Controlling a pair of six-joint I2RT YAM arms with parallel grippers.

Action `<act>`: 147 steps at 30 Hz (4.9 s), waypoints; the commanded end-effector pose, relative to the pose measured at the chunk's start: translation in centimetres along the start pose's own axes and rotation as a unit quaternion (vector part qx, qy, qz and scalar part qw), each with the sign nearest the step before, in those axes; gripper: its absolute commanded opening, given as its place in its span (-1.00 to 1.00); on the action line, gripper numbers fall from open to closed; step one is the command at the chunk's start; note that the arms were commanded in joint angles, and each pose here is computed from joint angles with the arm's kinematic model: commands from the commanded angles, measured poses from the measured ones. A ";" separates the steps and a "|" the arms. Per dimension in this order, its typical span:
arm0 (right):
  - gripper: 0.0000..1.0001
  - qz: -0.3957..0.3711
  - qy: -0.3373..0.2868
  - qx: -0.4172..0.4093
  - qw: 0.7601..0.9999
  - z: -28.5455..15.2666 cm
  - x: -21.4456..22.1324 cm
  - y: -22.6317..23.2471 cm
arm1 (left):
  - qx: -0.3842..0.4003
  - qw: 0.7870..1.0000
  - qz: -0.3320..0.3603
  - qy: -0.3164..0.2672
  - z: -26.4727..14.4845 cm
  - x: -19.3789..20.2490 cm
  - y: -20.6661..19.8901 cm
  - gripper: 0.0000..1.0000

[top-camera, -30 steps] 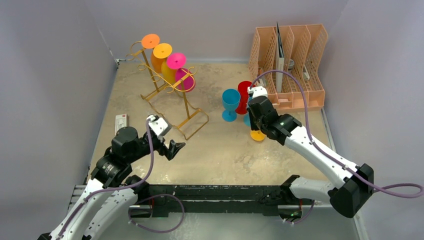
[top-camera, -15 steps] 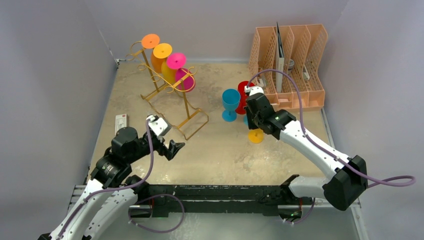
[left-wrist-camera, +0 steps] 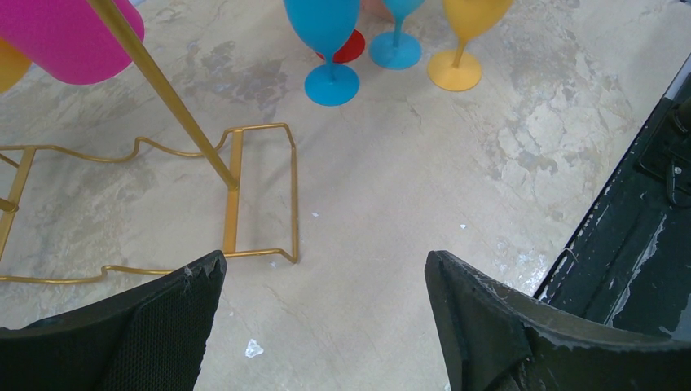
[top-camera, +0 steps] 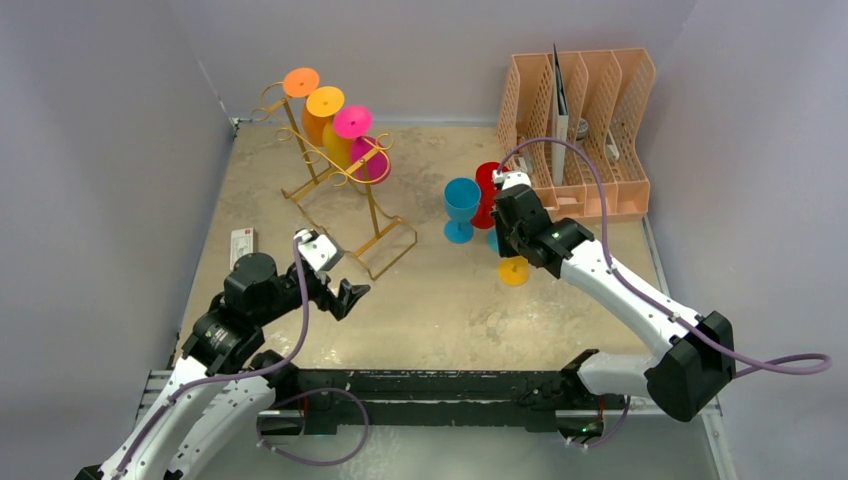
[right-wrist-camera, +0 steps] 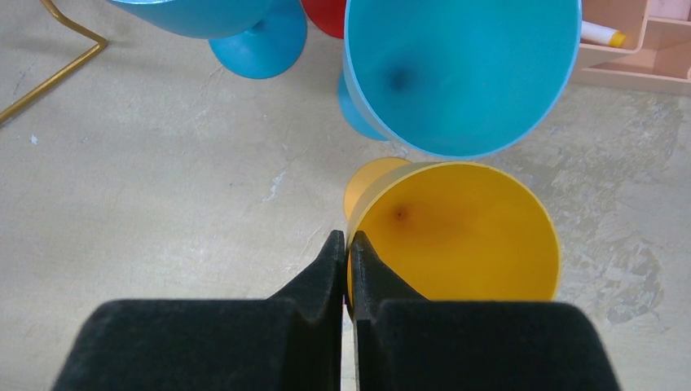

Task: Take the wine glass off the wine glass rack
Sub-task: Place the wine glass at the center of the board, then pick up the wine glass from the wine rack.

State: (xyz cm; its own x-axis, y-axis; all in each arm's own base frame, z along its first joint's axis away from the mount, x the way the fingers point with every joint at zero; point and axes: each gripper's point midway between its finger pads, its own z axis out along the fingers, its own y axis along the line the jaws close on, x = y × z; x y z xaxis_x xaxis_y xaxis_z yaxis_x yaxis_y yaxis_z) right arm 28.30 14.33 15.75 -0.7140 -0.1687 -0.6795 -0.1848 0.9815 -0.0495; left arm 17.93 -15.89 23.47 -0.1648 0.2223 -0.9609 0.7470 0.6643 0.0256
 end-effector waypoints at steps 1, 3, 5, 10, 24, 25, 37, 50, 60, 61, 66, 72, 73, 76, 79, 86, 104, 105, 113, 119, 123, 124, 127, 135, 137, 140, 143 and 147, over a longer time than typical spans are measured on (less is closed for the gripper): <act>-0.88 0.013 -0.011 0.003 1.000 -0.4 -0.6 -0.3 | -0.008 1.000 0.008 -0.017 -0.3 -1.5 0.3 0.82; -0.70 0.013 -0.010 0.003 1.000 -0.5 -0.6 -0.3 | -0.008 1.000 0.008 -0.017 -0.3 -1.5 0.3 0.82; -0.53 0.012 -0.010 0.000 1.000 -0.7 -0.7 -0.3 | -0.008 1.000 0.008 -0.018 -0.4 -1.6 0.3 0.82; -0.28 0.021 -0.021 -0.029 0.999 -3.3 -2.2 0.2 | -0.010 1.000 0.007 -0.018 -0.5 -1.6 0.4 0.82; 0.14 0.051 -0.081 -0.200 0.975 -9.0 -9.2 6.1 | -0.140 0.990 -0.024 -0.024 -2.2 -1.7 4.3 0.90; 0.15 0.053 -0.079 -0.215 0.972 -9.2 -9.8 6.8 | -0.163 0.986 -0.025 -0.027 -2.6 -1.7 5.0 0.94; 0.21 0.082 -0.126 -0.364 0.919 -11.6 -20.2 14.0 | -0.414 0.904 -0.098 0.036 -6.3 1.6 12.2 1.00; 0.26 0.109 -0.140 -0.401 0.899 -8.2 -28.5 18.7 | -0.432 0.896 -0.100 0.031 -6.9 1.6 12.6 1.00; 0.32 0.125 -0.144 -0.459 0.868 -6.4 -31.3 21.9 | -0.443 0.890 -0.097 0.040 -7.0 1.9 12.9 1.00; 0.32 0.127 -0.141 -0.463 0.866 -6.1 -31.3 22.2 | -0.443 0.890 -0.097 0.042 -6.9 1.9 13.0 1.00; 0.19 0.135 -0.130 -0.484 0.855 -5.6 -31.3 23.2 | -0.441 0.891 -0.096 0.048 -6.7 2.1 13.0 1.00; -0.19 0.152 -0.121 -0.492 0.848 -5.0 -31.4 23.6 | -0.437 0.893 -0.094 0.056 -6.3 2.3 12.9 1.00; -0.26 0.155 -0.122 -0.491 0.849 -4.9 -31.5 23.5 | -0.437 0.893 -0.094 0.057 -6.3 2.3 12.9 1.00; -0.43 0.160 -0.122 -0.489 0.849 -5.0 -31.6 23.3 | -0.437 0.892 -0.094 0.058 -6.3 2.3 12.9 1.00; -0.54 0.167 -0.127 -0.486 0.848 -5.3 -31.9 23.1 | -0.437 0.893 -0.095 0.055 -6.4 2.2 12.9 1.00; -0.85 0.196 -0.144 -0.470 0.848 -5.5 -33.1 22.1 | -0.435 0.893 -0.097 0.055 -6.3 2.2 12.8 1.00; -1.00 0.252 -0.148 -0.469 0.834 -6.6 -34.4 21.1 | -0.425 0.898 -0.094 0.064 -5.9 2.4 12.6 0.99; -1.00 0.252 -0.149 -0.470 0.833 -6.8 -34.5 21.0 | -0.425 0.898 -0.094 0.064 -5.9 2.4 12.7 0.99; -1.00 0.258 -0.155 -0.463 0.834 -7.2 -34.5 20.5 | -0.423 0.899 -0.094 0.066 -5.8 2.5 12.6 0.99; -1.00 0.260 -0.155 -0.464 0.832 -7.2 -34.6 20.5 | -0.423 0.899 -0.094 0.067 -5.7 2.5 12.6 0.99; -1.00 0.261 -0.155 -0.465 0.832 -7.4 -34.6 20.4 | -0.423 0.899 -0.094 0.068 -5.7 2.5 12.6 0.99; -1.00 0.261 -0.156 -0.465 0.832 -7.4 -34.7 20.4 | -0.423 0.899 -0.094 0.068 -5.7 2.5 12.6 0.99; -1.00 0.261 -0.156 -0.465 0.831 -7.4 -34.7 20.4 | -0.423 0.899 -0.094 0.068 -5.7 2.5 12.6 0.99; -1.00 0.252 -0.166 -0.461 0.835 -8.1 -34.7 19.9 | -0.418 0.901 -0.094 0.070 -5.5 2.5 12.5 0.99; -1.00 0.248 -0.170 -0.455 0.838 -8.3 -34.7 19.5 | -0.416 0.902 -0.095 0.069 -5.4 2.5 12.5 0.99; -1.00 0.245 -0.180 -0.447 0.842 -8.9 -34.7 18.6 | -0.416 0.901 -0.096 0.069 -5.4 2.5 12.5 0.99; -1.00 0.237 -0.187 -0.436 0.848 -9.2 -34.3 17.8 | -0.412 0.903 -0.097 0.068 -5.3 2.5 12.3 1.00; -1.00 0.228 -0.192 -0.427 0.854 -9.7 -33.6 16.8 | -0.393 0.910 -0.107 0.074 -4.8 2.6 11.7 1.00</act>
State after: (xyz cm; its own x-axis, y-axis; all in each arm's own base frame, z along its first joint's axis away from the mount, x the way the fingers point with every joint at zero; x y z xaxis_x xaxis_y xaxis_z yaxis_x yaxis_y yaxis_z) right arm 43.81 37.77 41.10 -0.6889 0.3926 -0.6094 -0.4110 0.4810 0.7745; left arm 22.97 -3.21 20.85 -0.4057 0.1337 -0.9042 -0.0132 0.9883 0.1521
